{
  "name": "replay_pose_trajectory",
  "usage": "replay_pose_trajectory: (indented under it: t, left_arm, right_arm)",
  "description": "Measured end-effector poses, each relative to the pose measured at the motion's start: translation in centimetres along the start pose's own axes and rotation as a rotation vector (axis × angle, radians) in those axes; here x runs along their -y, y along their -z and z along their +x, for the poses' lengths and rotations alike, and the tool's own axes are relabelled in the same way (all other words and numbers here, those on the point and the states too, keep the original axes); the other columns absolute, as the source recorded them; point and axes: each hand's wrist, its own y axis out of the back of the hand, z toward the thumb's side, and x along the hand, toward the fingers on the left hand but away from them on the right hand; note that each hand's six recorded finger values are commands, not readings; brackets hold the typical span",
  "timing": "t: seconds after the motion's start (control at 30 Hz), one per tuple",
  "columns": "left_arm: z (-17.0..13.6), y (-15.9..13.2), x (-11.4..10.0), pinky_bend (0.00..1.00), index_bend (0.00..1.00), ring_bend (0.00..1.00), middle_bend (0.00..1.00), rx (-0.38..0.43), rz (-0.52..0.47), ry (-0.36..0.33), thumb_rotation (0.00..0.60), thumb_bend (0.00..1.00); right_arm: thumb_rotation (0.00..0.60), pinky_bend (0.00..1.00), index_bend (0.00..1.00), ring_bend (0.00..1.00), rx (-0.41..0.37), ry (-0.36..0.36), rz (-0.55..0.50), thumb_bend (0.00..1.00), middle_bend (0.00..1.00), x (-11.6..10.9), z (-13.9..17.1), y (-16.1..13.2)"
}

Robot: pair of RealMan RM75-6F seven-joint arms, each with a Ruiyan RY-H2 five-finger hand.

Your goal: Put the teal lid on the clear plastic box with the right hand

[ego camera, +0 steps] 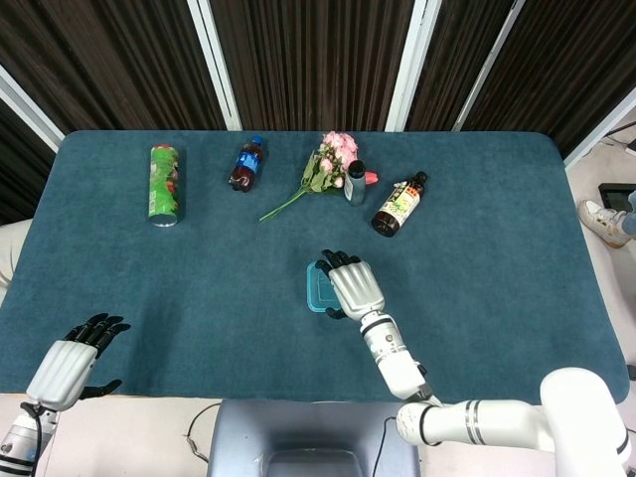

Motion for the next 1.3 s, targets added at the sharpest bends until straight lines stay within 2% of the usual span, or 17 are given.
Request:
replay_pose_trajectory:
  t: [0.6, 0.97, 1.3]
  left_arm:
    - [-0.1, 0.2, -0.1, 0.30, 0.23, 0.13, 0.17, -0.002, -0.009, 0.001, 0.600, 0.74]
    - [-0.1, 0.3, -0.1, 0.30, 0.23, 0.13, 0.17, -0.005, -0.012, 0.004, 0.600, 0.74]
    - [-0.1, 0.2, -0.1, 0.30, 0.23, 0.13, 0.17, -0.004, -0.011, 0.006, 0.600, 0.74]
  right_arm:
    - [0.600, 0.41, 0.38, 0.22, -0.028, 0.017, 0.004, 0.32, 0.25, 1.5, -1.8, -2.9]
    - [0.600, 0.41, 0.38, 0.22, -0.011, 0.033, -0.002, 0.32, 0.25, 1.3, -2.5, -2.7]
    - [0.600, 0.41, 0.38, 0.22, -0.009, 0.012, -0.003, 0.32, 0.25, 2.1, -2.9, -2.5]
